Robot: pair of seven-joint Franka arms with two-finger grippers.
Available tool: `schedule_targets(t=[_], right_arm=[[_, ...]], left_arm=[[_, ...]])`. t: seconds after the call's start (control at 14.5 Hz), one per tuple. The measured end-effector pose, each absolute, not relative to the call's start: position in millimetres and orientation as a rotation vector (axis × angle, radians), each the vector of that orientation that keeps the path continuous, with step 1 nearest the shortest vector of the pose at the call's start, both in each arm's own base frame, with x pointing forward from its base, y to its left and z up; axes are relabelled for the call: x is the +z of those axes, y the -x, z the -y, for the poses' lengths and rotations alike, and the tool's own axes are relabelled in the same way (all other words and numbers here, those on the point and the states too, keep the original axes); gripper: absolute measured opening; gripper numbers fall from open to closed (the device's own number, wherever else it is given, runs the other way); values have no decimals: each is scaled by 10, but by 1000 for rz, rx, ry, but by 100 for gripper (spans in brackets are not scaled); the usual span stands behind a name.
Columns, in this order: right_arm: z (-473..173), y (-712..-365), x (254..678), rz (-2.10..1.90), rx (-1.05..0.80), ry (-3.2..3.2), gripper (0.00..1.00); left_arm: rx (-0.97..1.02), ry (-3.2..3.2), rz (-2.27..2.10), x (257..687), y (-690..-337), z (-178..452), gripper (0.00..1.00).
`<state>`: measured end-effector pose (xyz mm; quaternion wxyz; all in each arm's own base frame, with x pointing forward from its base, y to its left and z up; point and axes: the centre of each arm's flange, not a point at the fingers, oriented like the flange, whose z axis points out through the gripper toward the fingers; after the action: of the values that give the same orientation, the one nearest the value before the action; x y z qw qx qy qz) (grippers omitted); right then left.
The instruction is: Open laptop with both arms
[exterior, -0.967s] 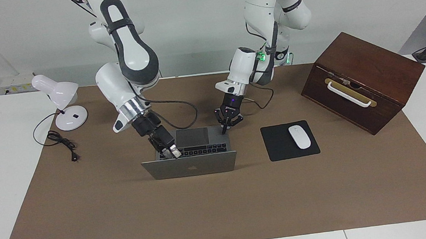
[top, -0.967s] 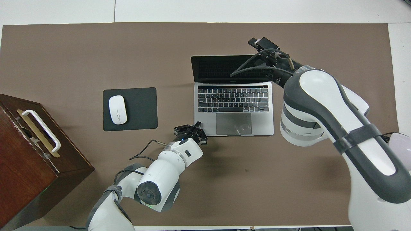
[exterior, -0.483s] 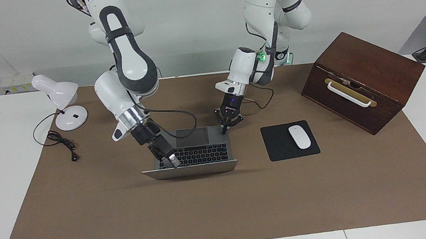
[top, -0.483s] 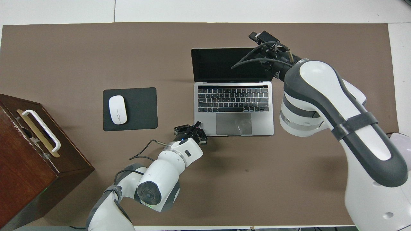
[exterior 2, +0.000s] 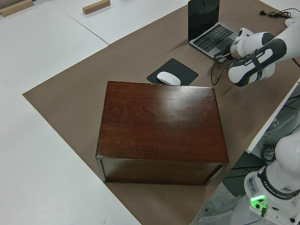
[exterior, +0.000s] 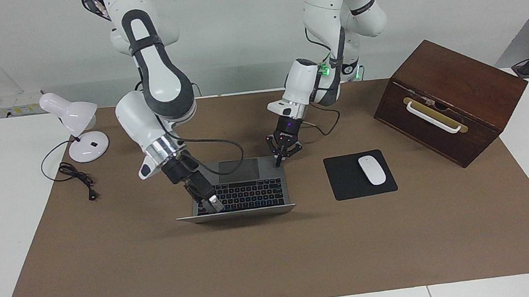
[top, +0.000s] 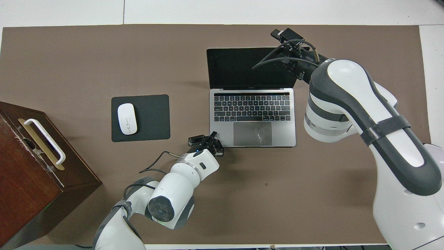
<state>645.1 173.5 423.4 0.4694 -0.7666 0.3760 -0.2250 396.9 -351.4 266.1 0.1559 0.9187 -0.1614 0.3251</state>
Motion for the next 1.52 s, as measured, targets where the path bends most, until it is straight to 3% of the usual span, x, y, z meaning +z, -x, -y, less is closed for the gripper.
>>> schedule_targets(t=[0.41,0.69,1.04,1.52], right_arm=[[-2301,-6137,4952,-885,-528,1789,100],[-2406,-6028,5426,-705,-646,1868,100],[-2221,-6047,6287,-446,-818,1928,100],[-1568,-6275,6774,-111,-946,2144,100]], left_arm=[[940,-2637,437,2662,-4052,3453,1],[972,-2624,404,2744,-4202,3439,1],[987,-2612,389,2811,-4266,3454,1],[829,-2669,341,3227,-4606,3442,1]])
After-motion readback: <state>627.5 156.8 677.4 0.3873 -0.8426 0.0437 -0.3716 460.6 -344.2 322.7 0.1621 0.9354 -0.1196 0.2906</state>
